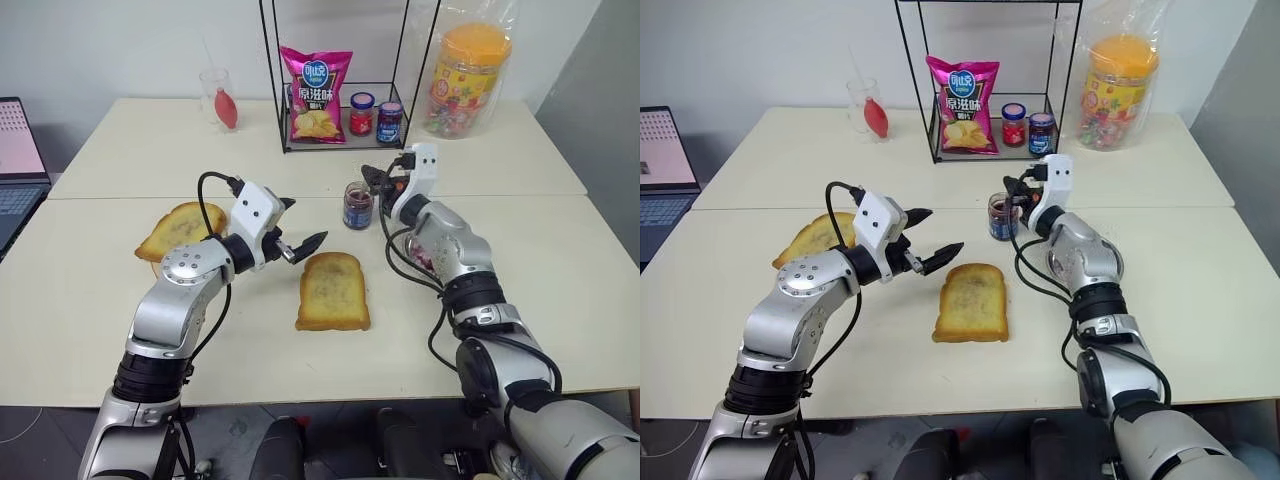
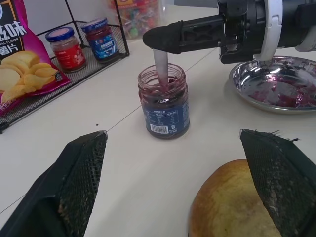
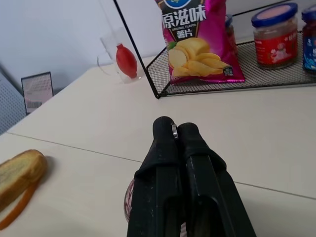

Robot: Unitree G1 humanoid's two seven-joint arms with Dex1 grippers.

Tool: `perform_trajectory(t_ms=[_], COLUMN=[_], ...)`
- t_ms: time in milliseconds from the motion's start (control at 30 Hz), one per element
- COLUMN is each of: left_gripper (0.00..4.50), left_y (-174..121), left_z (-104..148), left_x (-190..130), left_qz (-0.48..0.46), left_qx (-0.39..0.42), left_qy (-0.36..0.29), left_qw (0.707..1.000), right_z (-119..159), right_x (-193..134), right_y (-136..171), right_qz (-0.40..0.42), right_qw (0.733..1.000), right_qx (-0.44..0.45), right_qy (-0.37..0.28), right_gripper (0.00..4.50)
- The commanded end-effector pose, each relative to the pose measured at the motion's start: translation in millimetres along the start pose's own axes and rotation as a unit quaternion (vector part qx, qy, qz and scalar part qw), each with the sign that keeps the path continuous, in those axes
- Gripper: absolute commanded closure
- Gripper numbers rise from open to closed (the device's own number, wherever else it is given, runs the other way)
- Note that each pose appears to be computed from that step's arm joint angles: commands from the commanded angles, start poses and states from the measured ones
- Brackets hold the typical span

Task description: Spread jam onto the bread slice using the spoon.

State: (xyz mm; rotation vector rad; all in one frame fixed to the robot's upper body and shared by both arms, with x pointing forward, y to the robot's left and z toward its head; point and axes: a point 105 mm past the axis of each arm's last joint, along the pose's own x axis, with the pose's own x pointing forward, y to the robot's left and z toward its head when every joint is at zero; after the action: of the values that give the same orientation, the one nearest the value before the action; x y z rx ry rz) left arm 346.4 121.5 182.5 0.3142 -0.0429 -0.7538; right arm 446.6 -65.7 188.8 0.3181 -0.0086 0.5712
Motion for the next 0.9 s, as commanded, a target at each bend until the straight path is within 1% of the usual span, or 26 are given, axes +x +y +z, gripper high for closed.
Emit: perform_trajectory(t_ms=[33, 267, 433, 633, 900], left_gripper=[0.0, 0.0, 0.0, 0.0, 0.0], left_y=[-2.5, -3.0, -1.8, -1.4, -0.5], left_z=[13.5, 14.0, 14.5, 14.9, 15.4], left_x=[1.5, 3.6, 3.9, 4.2, 4.7], left_qz=[-0.004, -0.004, -0.004, -0.003, 0.0], left_qx=[0.019, 0.02, 0.021, 0.021, 0.022], left_qy=[-0.023, -0.024, -0.024, -0.024, -0.025], left_qw=[1.0, 1.0, 0.999, 0.999, 0.999], right_z=[25.4, 39.9, 45.3, 47.0, 48.3], right_x=[2.8, 1.8, 1.8, 1.8, 0.9], right_y=[9.1, 0.1, -3.5, -4.4, -7.9], right_qz=[0.013, -0.006, -0.015, -0.017, -0.025], right_qw=[0.999, 0.994, 0.988, 0.984, 0.982], right_qx=[0.025, 0.093, 0.134, 0.161, 0.171], right_qy=[-0.039, -0.061, -0.071, -0.072, -0.074], right_gripper=[4.46, 4.46, 4.46, 4.46, 4.46])
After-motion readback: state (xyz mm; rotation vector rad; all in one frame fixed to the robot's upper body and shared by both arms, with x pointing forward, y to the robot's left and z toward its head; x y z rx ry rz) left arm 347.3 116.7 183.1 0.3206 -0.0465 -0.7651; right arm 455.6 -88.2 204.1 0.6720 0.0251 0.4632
